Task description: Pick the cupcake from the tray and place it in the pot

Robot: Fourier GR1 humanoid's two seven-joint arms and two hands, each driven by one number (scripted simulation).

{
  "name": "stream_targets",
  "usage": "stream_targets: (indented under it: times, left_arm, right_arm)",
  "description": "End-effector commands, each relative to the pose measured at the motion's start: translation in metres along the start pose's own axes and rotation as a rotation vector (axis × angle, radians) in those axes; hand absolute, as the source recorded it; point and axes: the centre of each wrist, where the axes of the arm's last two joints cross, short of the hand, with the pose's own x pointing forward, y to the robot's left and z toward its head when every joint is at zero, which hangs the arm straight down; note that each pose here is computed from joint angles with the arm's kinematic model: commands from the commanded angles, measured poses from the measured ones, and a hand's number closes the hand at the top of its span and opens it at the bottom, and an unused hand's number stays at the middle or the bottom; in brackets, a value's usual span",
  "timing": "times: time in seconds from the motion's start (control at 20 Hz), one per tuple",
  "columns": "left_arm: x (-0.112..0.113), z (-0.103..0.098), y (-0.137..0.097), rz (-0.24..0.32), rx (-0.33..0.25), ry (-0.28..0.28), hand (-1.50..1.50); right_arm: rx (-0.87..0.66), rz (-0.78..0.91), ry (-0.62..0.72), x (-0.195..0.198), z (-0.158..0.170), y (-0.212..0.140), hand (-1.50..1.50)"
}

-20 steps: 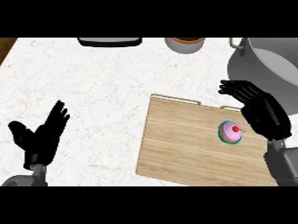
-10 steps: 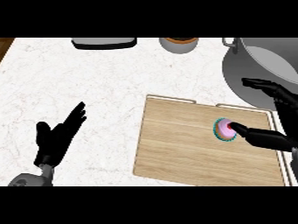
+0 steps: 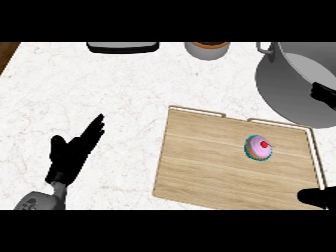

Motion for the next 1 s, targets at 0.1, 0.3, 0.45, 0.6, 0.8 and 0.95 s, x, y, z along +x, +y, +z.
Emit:
stream_targets:
  times: [0.1,0.3,0.45,0.6,0.8,0.95]
  left_arm:
    - [0.001,-0.005,0.004,-0.013,-0.008,0.017,0.00]
    - [0.015,-0.007,-0.010,-0.011,-0.020,-0.001,0.00]
    - [0.003,-0.006,-0.015,-0.038,-0.047,0.000,0.00]
    - [0.016,-0.017,-0.001,-0.031,-0.038,-0.006,0.00]
    - [0.005,-0.006,-0.026,-0.011,-0.049,-0.020,0.00]
    - [-0.008,-0.003,-0.002,-0.010,-0.012,0.005,0.00]
  right_arm:
    - [0.118,0.000,0.220,0.042,-0.004,-0.008,-1.50]
    - [0.149,-0.057,0.348,0.034,-0.028,-0.007,-1.50]
    - [0.274,0.007,0.444,0.016,-0.042,0.009,-1.50]
    - [0.428,0.050,0.490,-0.006,-0.032,0.021,-1.50]
    - [0.460,0.099,0.511,-0.025,-0.033,0.025,-1.50]
    - [0.428,0.110,0.528,-0.052,-0.032,0.009,-1.50]
